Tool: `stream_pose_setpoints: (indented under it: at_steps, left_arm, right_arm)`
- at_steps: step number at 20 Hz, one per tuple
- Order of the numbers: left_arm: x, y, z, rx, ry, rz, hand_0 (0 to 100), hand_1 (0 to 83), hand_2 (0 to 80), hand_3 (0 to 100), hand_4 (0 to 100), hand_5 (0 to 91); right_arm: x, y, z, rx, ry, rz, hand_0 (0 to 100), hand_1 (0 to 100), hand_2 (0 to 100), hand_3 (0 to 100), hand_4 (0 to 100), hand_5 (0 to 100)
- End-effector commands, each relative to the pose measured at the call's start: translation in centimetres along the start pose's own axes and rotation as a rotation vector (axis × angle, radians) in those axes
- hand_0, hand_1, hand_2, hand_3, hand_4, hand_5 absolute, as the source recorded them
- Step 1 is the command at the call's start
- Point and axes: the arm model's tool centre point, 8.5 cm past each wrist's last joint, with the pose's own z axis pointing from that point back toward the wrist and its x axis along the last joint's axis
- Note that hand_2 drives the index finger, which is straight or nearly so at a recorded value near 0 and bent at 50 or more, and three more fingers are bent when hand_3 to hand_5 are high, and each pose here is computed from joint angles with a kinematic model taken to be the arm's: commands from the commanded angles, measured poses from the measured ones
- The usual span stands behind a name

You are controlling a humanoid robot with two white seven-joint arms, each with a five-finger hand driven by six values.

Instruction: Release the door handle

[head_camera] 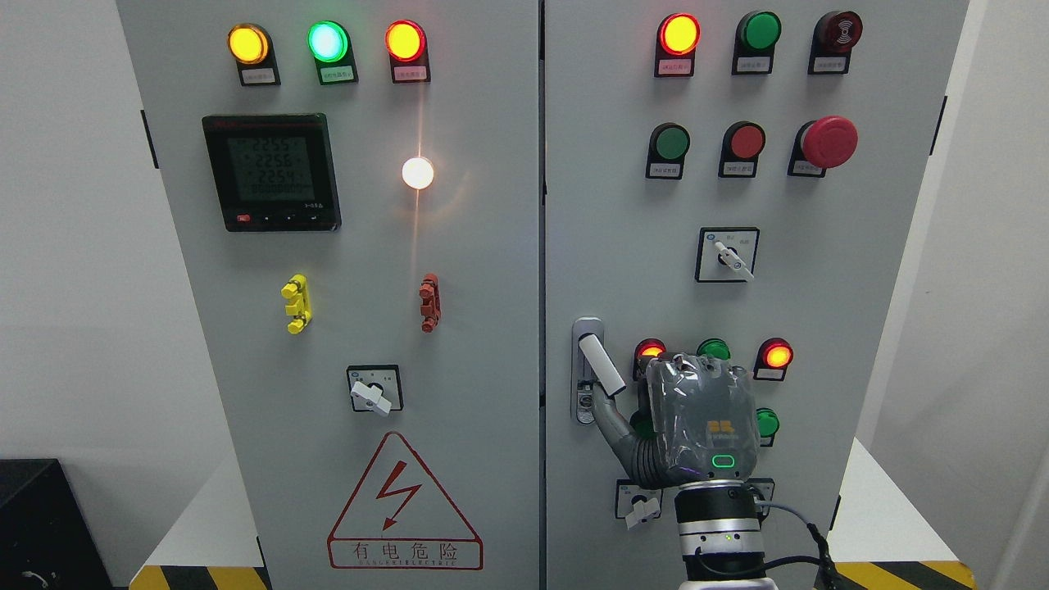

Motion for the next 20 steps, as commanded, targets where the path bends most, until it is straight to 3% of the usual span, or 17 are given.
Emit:
stream_pose_setpoints:
  at_steps: [1,20]
  left_arm:
    - [0.78,0.1,-0.02,0.004,0.002,-0.002,12,55.6,0.0,0,0,0.0]
    - [0.68,0.11,-0.01,0.004,0.003,-0.002,12,55.6,0.0,0,0,0.0]
  right_arm:
    - [-0.18,0.03,0.13,0.001,0.004,0.001,48,40,90,100,100,100]
    - [-0.39,-0.52,0.03,-0.014,0.01,-0.005,49,38,90,100,100,100]
